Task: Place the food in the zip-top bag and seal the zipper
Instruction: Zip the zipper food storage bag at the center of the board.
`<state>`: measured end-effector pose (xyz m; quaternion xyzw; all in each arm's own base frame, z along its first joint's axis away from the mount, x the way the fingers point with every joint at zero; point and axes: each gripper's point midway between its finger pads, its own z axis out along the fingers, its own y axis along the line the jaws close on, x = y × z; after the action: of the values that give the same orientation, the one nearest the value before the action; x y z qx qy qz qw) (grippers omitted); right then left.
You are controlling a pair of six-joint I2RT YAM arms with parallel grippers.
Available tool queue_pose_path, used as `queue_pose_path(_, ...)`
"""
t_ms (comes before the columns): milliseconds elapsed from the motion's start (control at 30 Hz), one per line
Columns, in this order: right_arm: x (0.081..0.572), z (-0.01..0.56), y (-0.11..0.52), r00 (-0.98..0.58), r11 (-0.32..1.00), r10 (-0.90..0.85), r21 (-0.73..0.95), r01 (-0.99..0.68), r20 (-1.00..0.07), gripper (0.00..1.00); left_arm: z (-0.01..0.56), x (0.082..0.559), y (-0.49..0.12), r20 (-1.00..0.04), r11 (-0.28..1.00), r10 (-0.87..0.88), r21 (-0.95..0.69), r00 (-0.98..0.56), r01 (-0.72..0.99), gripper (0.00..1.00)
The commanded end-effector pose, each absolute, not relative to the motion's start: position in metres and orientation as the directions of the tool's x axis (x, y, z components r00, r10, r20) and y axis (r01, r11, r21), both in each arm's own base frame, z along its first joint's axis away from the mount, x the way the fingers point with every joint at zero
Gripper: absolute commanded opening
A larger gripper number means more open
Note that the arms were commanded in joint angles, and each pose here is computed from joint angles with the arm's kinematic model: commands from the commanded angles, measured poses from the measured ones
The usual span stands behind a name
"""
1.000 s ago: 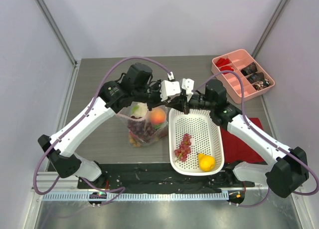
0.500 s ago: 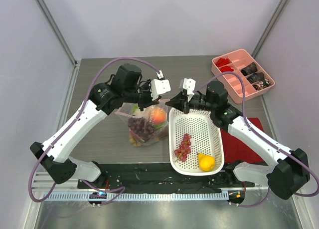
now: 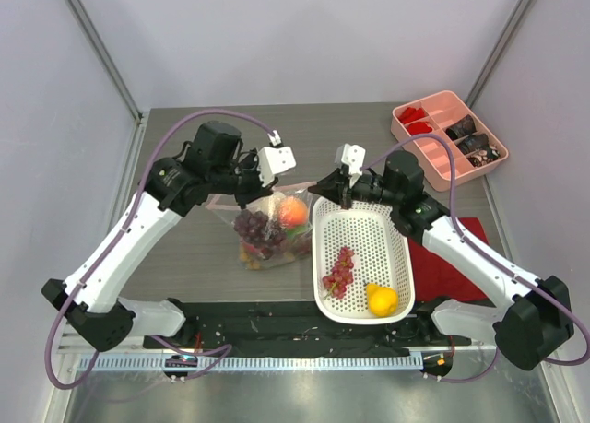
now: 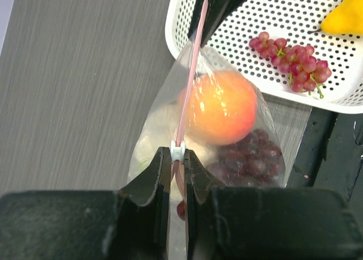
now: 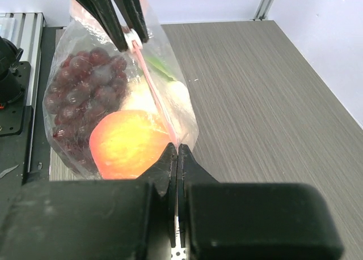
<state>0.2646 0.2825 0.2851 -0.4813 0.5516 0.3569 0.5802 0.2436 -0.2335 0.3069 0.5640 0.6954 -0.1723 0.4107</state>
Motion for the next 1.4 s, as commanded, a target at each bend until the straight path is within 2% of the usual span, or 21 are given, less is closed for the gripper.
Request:
queue_pose_path(0,0.279,0.313,0.267,0.231,0.378,-0.087,-0.246,-0.892,-0.969,0.01,0.321,0.233,-0.190,-0.735,0.395,0.675,0.288,-0.063,0.873,0.00)
queue_pose_path(467,0.289,0.310,0.264,0.236,0.414,-0.095,-0.254,-0.874,-0.967,0.01,0.323,0.218,-0.144,-0.684,0.470,0.722,0.373,-0.105,0.800,0.01)
queue_pose_path(1367,0.301,0.300,0.264,0.239,0.430,-0.125,-0.270,-0.861,-0.963,0.01,0.296,0.198,-0.073,-0.588,0.581,0.757,0.407,-0.284,0.705,0.00)
